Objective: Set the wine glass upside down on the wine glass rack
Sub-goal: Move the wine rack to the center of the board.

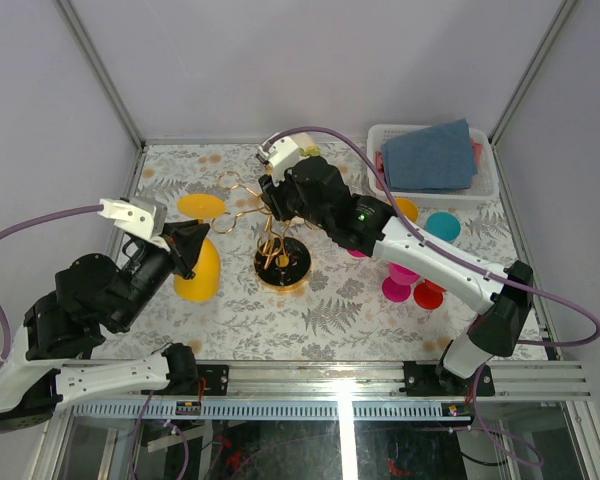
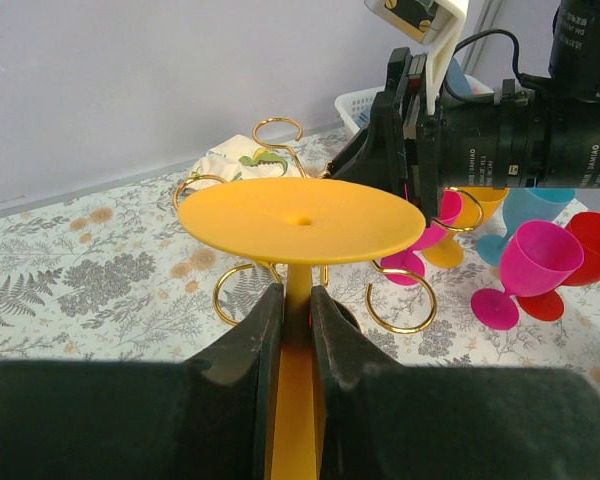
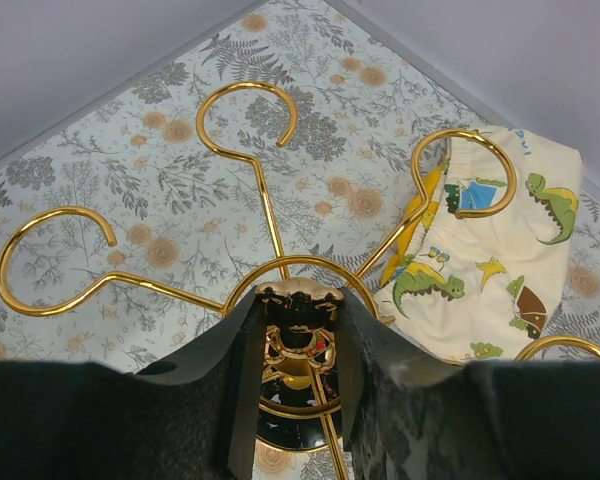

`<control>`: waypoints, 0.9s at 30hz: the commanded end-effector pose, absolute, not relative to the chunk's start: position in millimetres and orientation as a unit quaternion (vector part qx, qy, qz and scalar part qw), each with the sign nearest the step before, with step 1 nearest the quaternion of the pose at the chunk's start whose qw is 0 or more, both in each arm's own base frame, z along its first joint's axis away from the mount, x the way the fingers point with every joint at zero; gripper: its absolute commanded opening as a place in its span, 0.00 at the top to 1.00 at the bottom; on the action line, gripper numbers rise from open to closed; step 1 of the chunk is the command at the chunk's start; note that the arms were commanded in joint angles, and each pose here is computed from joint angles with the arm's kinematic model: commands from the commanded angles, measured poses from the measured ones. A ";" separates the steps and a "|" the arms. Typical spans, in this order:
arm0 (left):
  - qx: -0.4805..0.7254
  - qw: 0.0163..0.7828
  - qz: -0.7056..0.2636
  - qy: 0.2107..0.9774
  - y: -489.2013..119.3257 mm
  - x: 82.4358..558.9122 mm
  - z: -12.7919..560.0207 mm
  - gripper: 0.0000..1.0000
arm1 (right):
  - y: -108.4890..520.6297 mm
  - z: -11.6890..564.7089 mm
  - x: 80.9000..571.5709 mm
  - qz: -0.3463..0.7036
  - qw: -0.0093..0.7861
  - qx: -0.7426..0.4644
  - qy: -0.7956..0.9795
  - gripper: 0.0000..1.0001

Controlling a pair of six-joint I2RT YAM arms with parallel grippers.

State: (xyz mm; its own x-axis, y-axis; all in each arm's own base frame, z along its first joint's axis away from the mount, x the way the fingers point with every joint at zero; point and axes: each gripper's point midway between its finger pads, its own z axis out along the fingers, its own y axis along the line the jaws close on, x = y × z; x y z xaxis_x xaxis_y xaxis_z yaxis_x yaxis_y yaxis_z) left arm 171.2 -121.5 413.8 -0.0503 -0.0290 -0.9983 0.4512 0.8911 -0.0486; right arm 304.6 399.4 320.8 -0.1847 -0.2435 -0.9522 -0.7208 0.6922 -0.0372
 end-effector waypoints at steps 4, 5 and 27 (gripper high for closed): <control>0.132 0.682 -0.192 0.694 -120.8 172.0 421.2 1.00 | 386.6 373.1 328.4 0.190 0.631 -0.292 0.694 1.00; 0.132 0.682 -0.192 0.694 -121.0 172.1 421.2 1.00 | 383.9 373.6 332.5 0.185 0.633 -0.290 0.694 1.00; 0.149 0.715 -0.225 0.645 -163.9 182.2 377.3 1.00 | 338.0 381.1 400.2 0.149 0.644 -0.284 0.694 1.00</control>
State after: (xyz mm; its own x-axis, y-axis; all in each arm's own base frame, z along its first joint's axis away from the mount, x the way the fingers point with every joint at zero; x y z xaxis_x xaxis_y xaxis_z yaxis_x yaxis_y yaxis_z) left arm 181.8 -152.1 352.4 -0.0469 0.0253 -0.9986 0.4718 0.8817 0.0002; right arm 397.9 333.3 324.4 -0.1445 -0.2830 -0.9482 -0.5679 0.8084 -0.1547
